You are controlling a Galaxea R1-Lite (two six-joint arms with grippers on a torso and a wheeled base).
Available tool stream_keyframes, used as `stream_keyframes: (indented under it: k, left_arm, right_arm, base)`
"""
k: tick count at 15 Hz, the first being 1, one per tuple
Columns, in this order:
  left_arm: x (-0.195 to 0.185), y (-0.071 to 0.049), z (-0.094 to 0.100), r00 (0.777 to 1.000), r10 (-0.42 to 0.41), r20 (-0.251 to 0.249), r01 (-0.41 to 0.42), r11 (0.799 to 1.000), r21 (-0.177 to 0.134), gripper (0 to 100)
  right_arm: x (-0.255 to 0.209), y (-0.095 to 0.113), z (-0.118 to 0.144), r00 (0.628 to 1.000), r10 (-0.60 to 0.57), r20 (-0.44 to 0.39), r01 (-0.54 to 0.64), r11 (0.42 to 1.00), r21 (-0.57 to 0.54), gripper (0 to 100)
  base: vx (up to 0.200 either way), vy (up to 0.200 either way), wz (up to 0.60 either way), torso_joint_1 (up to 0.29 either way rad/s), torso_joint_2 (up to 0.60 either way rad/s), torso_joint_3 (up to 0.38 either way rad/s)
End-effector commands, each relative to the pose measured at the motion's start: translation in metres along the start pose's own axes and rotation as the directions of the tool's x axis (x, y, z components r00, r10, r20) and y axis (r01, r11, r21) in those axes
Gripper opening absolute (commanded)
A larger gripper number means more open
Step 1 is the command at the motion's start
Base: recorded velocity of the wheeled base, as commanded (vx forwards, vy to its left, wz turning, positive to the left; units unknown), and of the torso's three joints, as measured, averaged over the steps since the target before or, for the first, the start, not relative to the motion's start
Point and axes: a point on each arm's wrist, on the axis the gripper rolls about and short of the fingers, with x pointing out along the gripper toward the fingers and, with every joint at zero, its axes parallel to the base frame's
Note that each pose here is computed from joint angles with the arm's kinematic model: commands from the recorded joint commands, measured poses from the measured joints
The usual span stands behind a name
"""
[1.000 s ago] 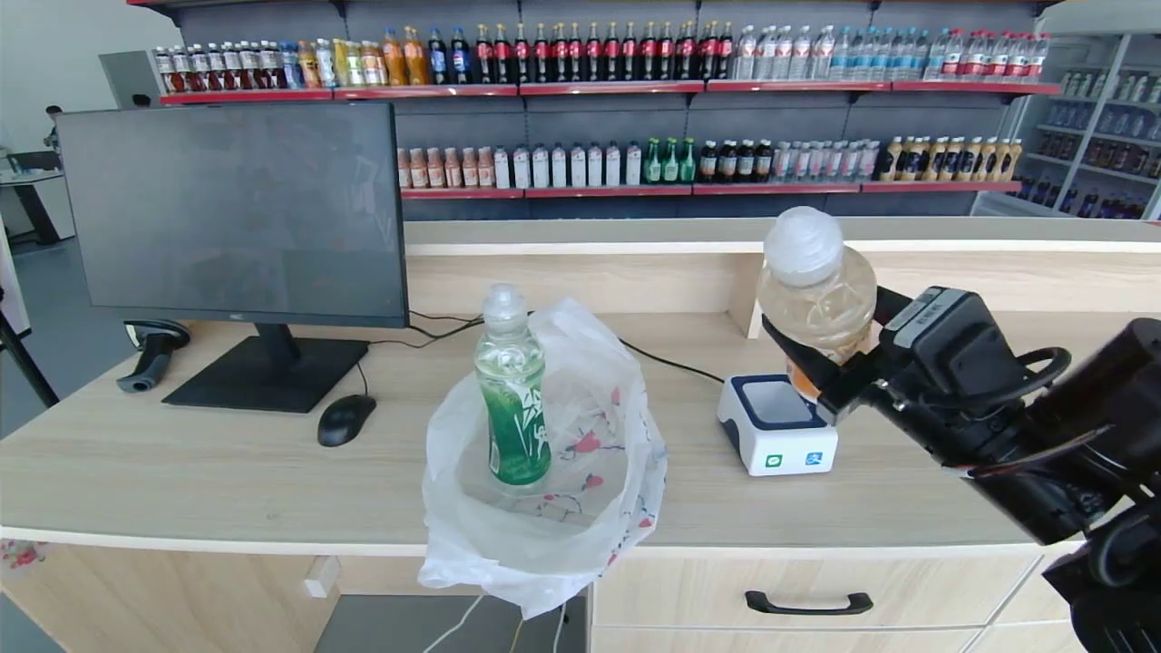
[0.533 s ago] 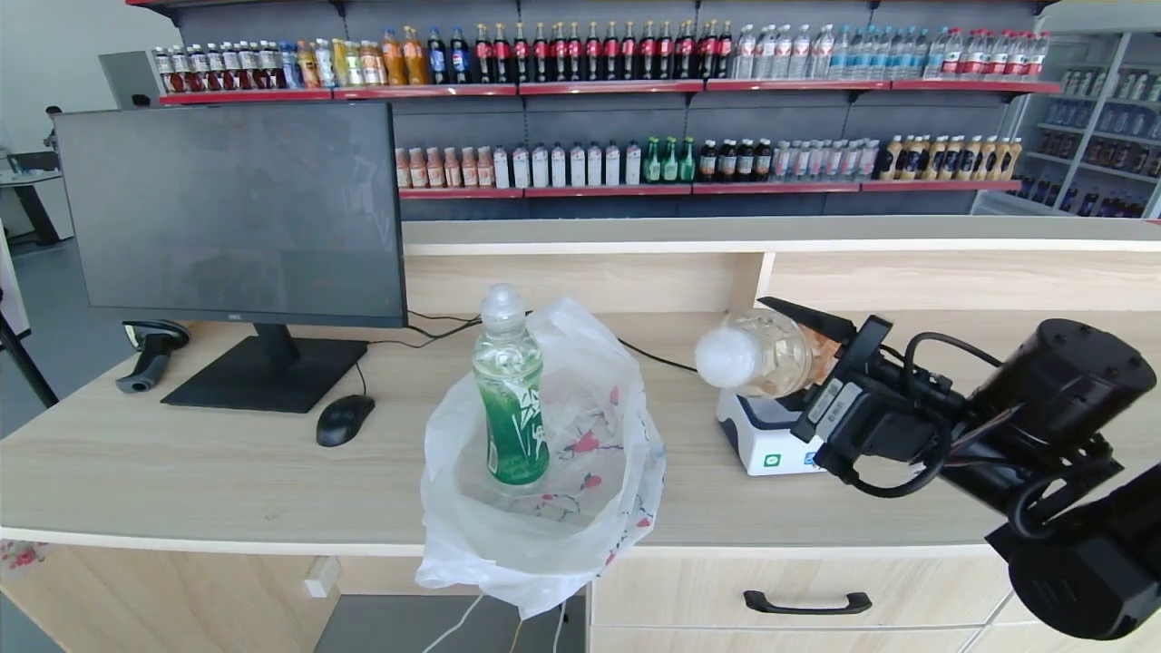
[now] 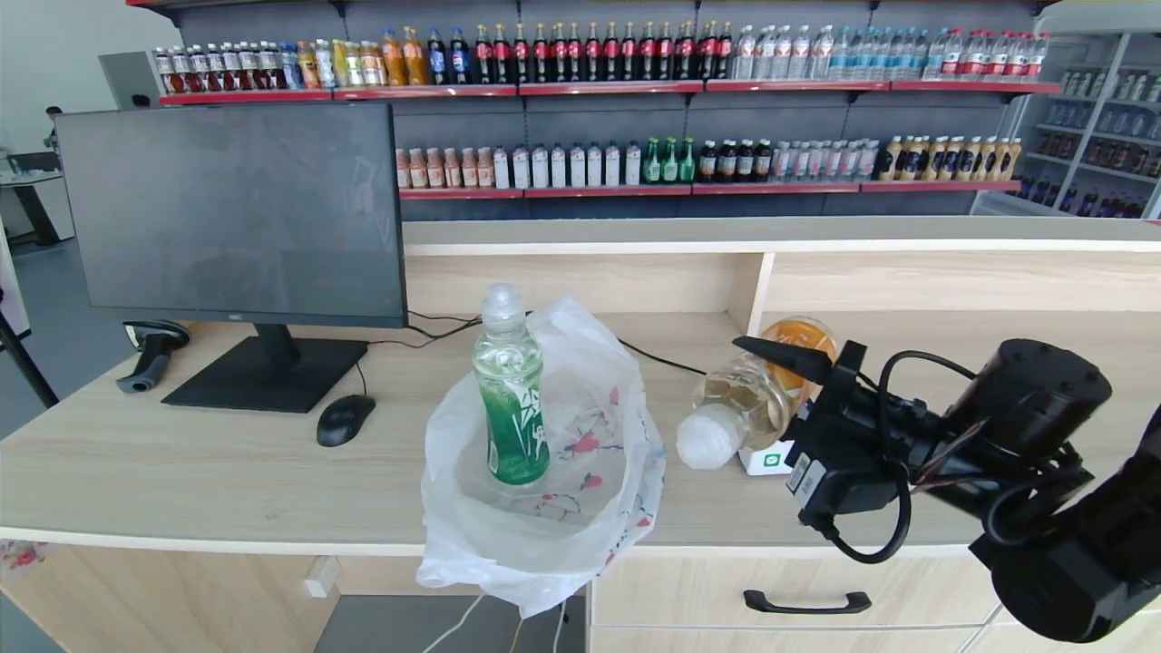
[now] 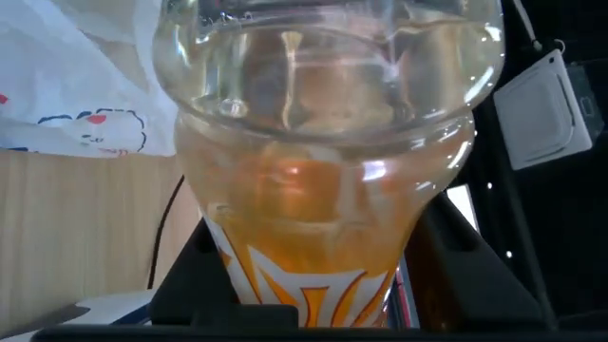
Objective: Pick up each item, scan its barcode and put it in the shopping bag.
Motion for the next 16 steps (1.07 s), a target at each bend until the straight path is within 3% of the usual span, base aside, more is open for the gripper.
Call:
stream_keyframes:
  k: [1,11,16]
  left_arm:
    - [0.0,0.0,0.0,1.0,0.001,0.0,-0.001,1.0,0.0,100]
    - [0.0,0.0,0.0,1.0,0.001,0.0,-0.001,1.0,-0.002,100]
    - [0.0,0.0,0.0,1.0,0.002,0.0,-0.002,1.0,0.0,100]
  right_arm:
    - [0.001,0.007,0.0,1.0,0.02,0.005,-0.02,1.0,-0.004,0]
    - [0.005,0.04,-0.012,0.995,0.103,0.012,-0.104,0.994,0.023,0]
    - [0.004,0.039,-0.013,0.995,0.104,0.015,-0.104,0.994,0.021,0]
  base:
    - [0.0,0.0,0.0,0.0,0.0,0.0]
    - [0.0,0.0,0.0,0.0,0.0,0.0]
    - [0.0,0.0,0.0,0.0,0.0,0.0]
